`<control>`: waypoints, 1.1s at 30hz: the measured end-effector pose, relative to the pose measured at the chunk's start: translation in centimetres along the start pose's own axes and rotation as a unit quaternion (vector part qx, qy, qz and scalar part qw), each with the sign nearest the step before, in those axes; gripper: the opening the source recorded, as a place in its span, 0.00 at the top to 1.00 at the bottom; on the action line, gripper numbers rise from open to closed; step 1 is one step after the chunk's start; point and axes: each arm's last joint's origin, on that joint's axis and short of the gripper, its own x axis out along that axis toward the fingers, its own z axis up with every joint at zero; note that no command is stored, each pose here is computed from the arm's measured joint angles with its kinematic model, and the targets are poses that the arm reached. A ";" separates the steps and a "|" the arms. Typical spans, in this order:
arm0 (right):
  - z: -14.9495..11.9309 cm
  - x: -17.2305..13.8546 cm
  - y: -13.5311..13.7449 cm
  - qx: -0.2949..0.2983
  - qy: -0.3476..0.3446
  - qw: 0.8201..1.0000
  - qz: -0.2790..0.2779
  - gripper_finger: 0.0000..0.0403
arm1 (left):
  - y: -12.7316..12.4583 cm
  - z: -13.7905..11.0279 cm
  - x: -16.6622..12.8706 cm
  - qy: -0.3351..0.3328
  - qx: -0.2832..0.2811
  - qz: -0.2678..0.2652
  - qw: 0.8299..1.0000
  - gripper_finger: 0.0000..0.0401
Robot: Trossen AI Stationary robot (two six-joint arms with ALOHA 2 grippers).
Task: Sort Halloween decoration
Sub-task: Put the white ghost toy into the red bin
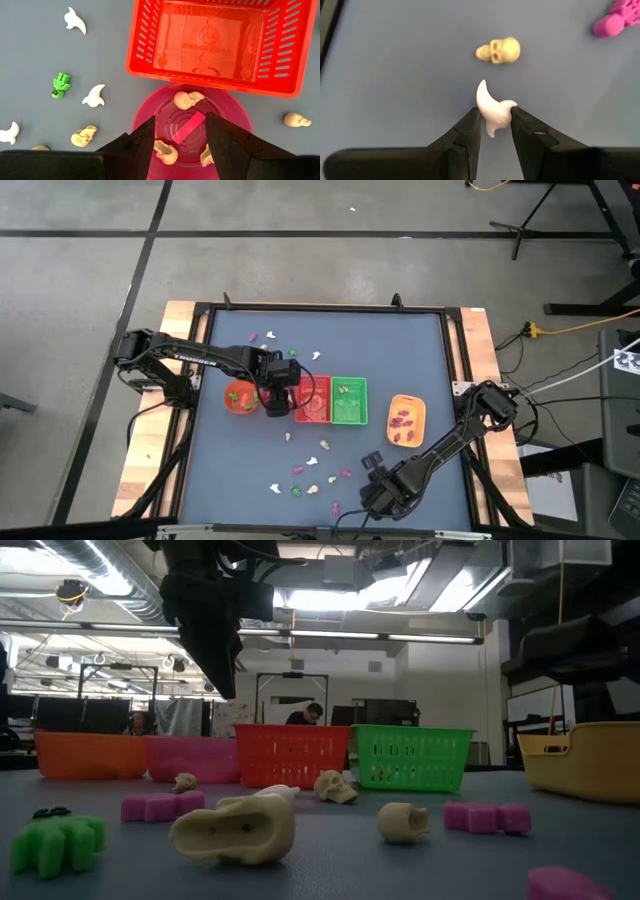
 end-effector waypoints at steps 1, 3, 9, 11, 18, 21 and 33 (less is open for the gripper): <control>0.0 0.0 0.0 0.000 -0.002 1.000 -0.001 0.74 | 0.0 0.0 0.0 0.000 0.000 0.000 1.000 0.61; 0.1 0.0 0.0 0.000 -0.004 1.000 -0.008 0.74 | 0.0 0.0 0.0 0.000 0.000 0.000 1.000 0.61; 0.2 0.0 -0.2 0.001 -0.013 0.999 -0.030 0.74 | 0.0 0.0 0.0 0.000 0.000 0.000 1.000 0.61; 0.3 0.0 -0.2 0.001 -0.023 0.999 -0.039 0.74 | 0.0 0.0 0.0 0.000 0.000 0.000 1.000 0.61; 0.7 -0.1 -0.6 0.005 -0.052 0.992 -0.112 0.74 | 0.0 0.0 0.0 0.000 0.000 0.000 1.000 0.61; 0.7 -0.2 -0.8 0.006 -0.061 0.986 -0.156 0.74 | 0.0 0.0 0.0 0.000 0.000 0.000 1.000 0.61; 1.3 -0.5 -5.7 0.035 -0.067 0.942 -0.326 0.74 | 0.0 0.0 0.0 0.000 0.000 0.000 1.000 0.61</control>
